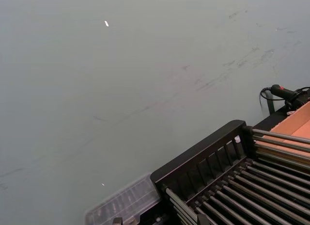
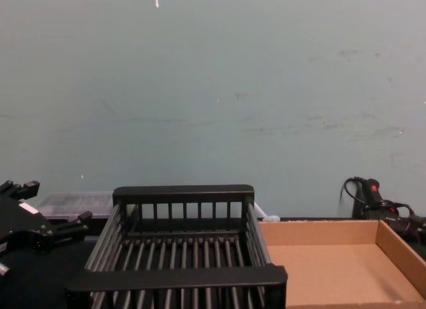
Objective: Pick up the white tape and place it into the black box , Pick up the silver tape and place it into the brown box.
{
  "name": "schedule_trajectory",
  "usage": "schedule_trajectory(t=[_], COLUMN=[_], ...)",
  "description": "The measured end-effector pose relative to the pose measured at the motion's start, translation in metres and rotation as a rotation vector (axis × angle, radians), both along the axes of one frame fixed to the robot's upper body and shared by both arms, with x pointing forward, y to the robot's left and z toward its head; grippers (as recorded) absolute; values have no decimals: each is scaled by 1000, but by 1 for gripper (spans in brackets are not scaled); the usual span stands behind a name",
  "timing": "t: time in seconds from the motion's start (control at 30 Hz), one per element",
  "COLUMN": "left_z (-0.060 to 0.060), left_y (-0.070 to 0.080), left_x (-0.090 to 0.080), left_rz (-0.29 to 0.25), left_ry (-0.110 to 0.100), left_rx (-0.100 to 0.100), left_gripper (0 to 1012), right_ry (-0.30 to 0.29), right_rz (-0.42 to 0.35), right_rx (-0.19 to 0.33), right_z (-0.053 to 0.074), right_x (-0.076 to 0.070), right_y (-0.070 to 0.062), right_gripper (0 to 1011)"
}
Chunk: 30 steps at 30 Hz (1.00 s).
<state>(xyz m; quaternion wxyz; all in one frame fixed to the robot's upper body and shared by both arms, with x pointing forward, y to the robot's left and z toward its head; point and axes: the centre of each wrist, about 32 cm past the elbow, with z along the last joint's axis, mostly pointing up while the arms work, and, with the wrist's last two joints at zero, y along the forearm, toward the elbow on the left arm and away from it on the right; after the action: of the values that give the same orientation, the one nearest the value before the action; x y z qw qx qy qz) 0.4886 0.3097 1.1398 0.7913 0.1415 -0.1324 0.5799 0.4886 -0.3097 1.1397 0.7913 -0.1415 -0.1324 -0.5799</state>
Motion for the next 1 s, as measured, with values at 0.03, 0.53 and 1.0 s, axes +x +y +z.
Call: schedule_trajectory(t=[0.03,0.53,1.0], left_z=[0,0,0], left_y=[0,0,0], left_x=[0,0,0], left_rz=[0,0,0], left_ry=[0,0,0], left_rx=[0,0,0], left_gripper=[1002,1001,1001], right_ry=[0,0,20], right_rz=[0,0,14], right_rx=[0,0,7], right_z=[0,0,23], right_x=[0,0,-7], right_y=[0,0,-8], right_gripper=[1002,1002,1002])
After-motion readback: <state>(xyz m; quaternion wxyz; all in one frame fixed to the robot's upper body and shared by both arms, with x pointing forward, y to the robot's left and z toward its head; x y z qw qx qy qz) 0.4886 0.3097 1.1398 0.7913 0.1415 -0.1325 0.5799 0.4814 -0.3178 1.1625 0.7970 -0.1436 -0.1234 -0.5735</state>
